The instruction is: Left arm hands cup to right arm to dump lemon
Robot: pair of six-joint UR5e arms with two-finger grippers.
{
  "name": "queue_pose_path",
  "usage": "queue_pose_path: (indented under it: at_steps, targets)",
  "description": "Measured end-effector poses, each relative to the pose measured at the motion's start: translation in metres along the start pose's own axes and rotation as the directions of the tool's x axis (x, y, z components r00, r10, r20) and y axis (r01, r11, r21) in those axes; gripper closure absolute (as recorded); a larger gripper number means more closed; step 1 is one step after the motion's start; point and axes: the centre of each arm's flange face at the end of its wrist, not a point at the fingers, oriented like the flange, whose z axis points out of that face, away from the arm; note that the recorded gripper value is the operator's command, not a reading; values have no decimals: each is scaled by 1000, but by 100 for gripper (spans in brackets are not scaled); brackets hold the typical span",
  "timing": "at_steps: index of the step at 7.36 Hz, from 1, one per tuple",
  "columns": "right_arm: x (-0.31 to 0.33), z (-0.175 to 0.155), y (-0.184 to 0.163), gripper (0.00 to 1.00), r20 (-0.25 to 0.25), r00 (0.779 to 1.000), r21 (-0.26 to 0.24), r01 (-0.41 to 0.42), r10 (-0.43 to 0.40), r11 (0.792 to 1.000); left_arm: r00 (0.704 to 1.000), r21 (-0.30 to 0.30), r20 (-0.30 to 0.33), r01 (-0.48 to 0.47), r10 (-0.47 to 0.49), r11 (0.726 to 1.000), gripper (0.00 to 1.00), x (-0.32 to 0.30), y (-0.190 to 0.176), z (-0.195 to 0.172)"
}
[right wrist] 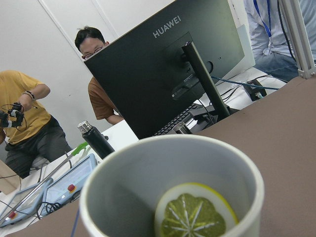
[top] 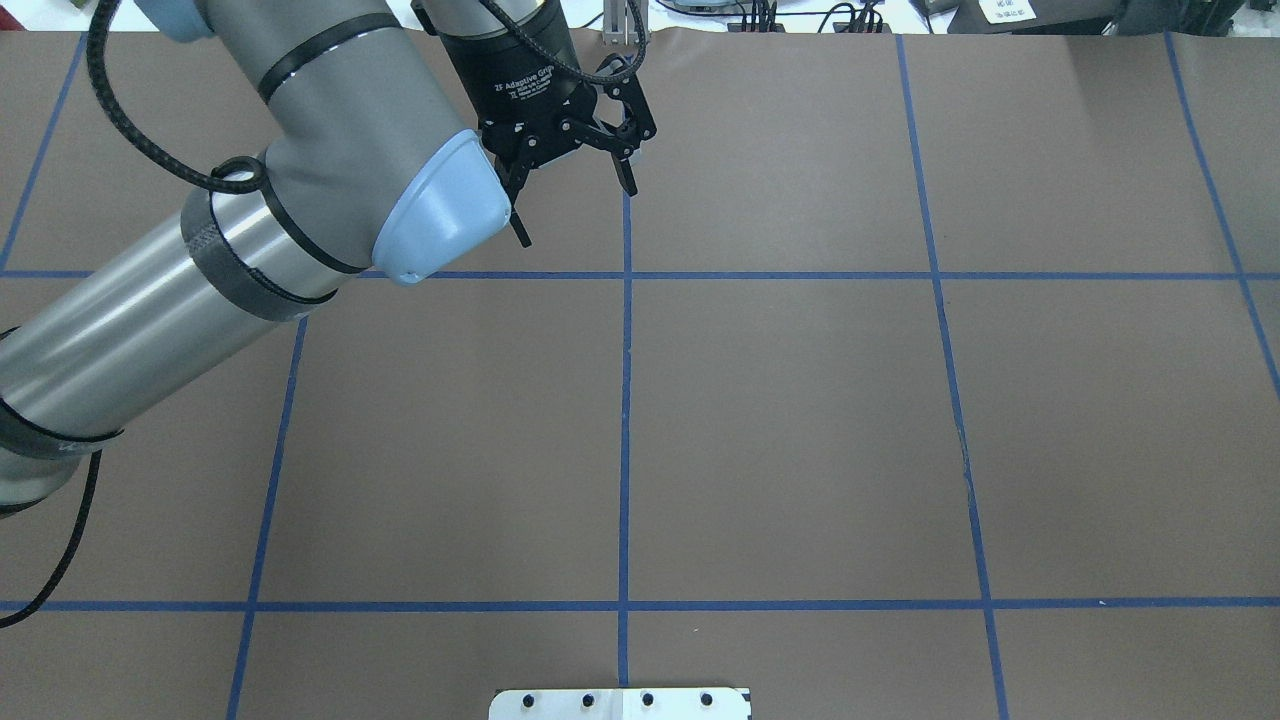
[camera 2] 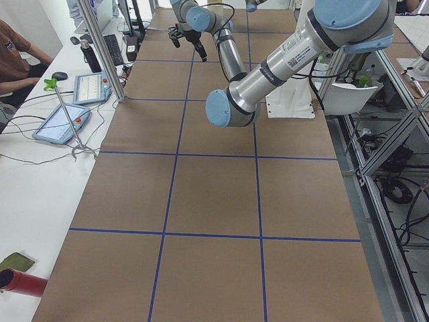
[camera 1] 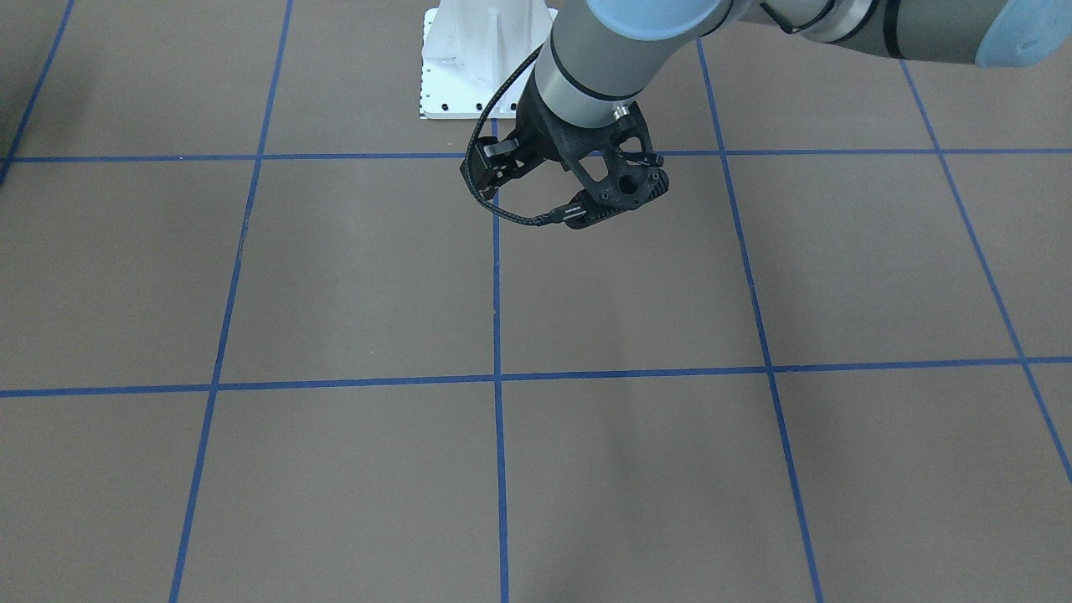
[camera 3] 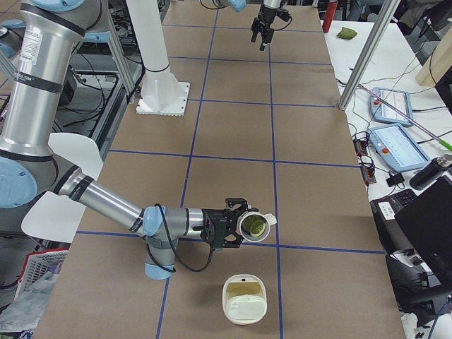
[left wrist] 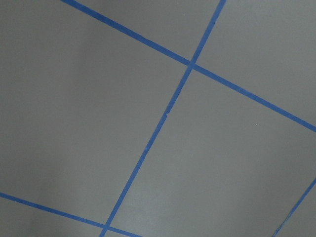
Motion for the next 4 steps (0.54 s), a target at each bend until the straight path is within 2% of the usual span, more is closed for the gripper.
queue_pose_path:
  at_steps: [2, 4]
  targets:
    - [-6, 0, -7, 100, 38, 994, -12, -105, 105, 994, 1000, 1, -1, -1, 1, 1000, 0, 0, 0, -1]
    - [-15, 5, -43, 100, 69, 978, -41, -192, 195, 980, 1000, 8, -6, 1, -1, 1000, 0, 0, -3, -6]
